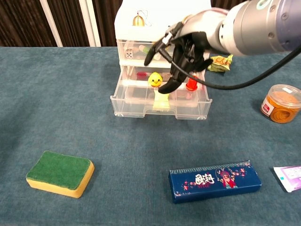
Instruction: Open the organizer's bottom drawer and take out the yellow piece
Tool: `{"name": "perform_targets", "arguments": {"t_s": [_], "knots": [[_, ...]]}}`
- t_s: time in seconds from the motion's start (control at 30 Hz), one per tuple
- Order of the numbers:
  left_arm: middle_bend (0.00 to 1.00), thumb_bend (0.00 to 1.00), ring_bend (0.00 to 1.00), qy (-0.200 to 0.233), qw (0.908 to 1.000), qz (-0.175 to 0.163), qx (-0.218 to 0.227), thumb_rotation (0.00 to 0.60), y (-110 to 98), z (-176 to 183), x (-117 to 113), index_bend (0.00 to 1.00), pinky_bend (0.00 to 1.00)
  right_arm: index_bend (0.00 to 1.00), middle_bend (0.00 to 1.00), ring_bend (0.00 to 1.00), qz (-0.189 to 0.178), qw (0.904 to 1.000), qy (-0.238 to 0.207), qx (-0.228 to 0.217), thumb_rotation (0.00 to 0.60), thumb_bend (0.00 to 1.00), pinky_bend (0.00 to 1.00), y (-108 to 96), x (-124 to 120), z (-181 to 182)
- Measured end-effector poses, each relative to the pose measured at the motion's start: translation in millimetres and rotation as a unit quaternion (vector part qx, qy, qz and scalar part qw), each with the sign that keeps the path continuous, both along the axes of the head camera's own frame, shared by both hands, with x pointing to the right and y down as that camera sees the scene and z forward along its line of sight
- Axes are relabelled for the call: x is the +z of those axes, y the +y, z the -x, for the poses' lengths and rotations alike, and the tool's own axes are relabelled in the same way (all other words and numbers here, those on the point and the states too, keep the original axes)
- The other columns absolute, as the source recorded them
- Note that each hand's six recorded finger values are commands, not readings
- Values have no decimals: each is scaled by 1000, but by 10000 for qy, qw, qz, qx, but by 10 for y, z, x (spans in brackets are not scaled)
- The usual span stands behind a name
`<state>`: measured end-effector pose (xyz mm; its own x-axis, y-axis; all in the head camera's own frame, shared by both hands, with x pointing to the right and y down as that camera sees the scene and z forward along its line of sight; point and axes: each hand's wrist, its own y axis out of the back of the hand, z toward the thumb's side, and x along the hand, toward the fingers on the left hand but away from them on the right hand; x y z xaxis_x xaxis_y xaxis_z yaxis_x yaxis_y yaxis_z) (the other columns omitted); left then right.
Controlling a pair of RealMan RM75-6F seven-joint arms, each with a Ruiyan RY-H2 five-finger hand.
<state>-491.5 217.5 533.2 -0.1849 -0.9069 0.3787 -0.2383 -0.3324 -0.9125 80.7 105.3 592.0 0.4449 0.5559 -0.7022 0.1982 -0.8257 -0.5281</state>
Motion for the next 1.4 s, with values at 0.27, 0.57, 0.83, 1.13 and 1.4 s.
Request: {"name": "perform_targets", "arguments": {"t_s": [0.27,0.57,0.83,1.13,1.4], "knots": [[0,403,0,-14,10000,20,-2,600,4,0,9,8,0,276,1000,1000,-1389,9843,111,-1087,600,192,1000,-210,-145,51],[0,403,0,-3,10000,27,-15,600,4,4,11,8,0,279,1000,1000,-3074,9221,266,-2337,600,193,1000,-322,-154,104],[0,403,0,6,10000,51,-27,600,8,8,19,14,0,308,1000,1000,-3174,9076,376,-2723,600,227,1000,-232,130,135],[0,403,0,-6,10000,60,-43,600,8,19,24,14,0,318,1000,1000,-3159,9042,374,-2851,600,235,1000,-181,318,206],[0,403,0,-13,10000,64,-44,600,9,24,25,14,0,318,1000,1000,-3109,9032,455,-2923,600,189,1000,-230,408,192]]}}
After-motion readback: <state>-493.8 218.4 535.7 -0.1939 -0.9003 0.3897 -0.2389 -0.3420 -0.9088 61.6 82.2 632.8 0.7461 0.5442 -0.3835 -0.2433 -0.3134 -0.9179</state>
